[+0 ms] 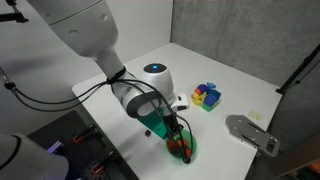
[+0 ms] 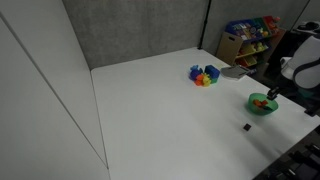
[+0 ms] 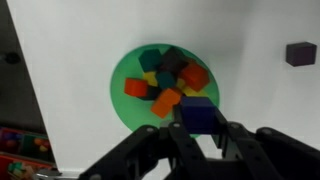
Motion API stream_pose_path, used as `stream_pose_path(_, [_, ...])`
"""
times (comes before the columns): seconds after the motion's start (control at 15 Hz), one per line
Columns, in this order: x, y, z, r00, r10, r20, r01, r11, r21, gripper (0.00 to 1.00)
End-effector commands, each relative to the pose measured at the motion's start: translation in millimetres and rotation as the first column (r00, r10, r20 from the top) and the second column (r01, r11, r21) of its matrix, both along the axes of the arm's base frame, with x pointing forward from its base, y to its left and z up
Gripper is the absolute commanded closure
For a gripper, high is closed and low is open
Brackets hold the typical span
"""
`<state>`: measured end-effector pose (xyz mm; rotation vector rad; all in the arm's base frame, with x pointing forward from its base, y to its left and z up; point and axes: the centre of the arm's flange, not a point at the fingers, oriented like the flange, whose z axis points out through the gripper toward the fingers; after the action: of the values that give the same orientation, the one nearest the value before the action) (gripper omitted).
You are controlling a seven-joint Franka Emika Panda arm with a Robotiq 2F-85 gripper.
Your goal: Put the block inside the bowl
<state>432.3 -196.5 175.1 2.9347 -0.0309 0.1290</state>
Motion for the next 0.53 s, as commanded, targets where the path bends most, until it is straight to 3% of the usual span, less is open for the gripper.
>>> stream_pose_path(0.0, [-29,-42,31,0.991,-0.131,-0.02,0.131,0.991,-0.015,0.39])
stream_pose_path(0.27, [-64,-55,61,0.976,-0.201,-0.088,0.199,0.979,-0.036,0.06])
stream_pose_path(0.47, [-86,-41,86,0.965,-0.191,-0.178,0.185,0.982,-0.05,0.0])
